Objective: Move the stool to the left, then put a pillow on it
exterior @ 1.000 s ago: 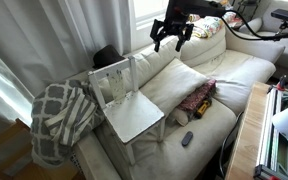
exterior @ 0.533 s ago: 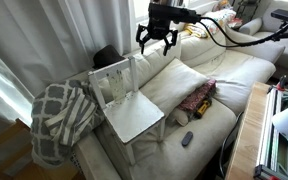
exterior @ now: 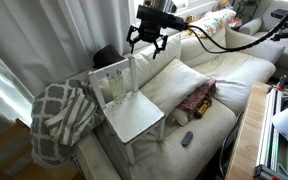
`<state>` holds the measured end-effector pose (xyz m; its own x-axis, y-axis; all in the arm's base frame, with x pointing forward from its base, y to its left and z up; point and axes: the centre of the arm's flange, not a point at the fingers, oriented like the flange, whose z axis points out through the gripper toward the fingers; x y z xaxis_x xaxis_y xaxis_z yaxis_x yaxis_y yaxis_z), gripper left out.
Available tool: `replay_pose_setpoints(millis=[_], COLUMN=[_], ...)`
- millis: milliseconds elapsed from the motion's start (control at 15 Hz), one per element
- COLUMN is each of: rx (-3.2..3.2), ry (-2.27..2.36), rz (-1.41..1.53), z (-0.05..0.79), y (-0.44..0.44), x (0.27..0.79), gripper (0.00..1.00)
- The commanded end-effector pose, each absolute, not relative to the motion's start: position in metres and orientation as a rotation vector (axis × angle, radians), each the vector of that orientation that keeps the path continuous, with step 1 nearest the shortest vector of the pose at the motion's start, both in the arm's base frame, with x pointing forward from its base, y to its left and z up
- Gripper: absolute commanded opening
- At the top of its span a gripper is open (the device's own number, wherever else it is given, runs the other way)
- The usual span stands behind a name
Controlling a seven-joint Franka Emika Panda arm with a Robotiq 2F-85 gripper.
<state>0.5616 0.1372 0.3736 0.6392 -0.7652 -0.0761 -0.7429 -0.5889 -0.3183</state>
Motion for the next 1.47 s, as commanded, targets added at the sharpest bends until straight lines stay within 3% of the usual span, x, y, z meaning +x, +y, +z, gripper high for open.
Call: replay_pose_setpoints(millis=[0, 600, 1400], rx=[-2.381, -2.172, -1.953], ry=[1.346, 1.577, 1.638], rz=[-0.154, -0.179, -0.308], z=[0.337, 0.283, 0.227], y=[0.158, 0.192, 0.231], x=[0.612, 0.686, 0.729], gripper=[1.0, 1.0, 1.0])
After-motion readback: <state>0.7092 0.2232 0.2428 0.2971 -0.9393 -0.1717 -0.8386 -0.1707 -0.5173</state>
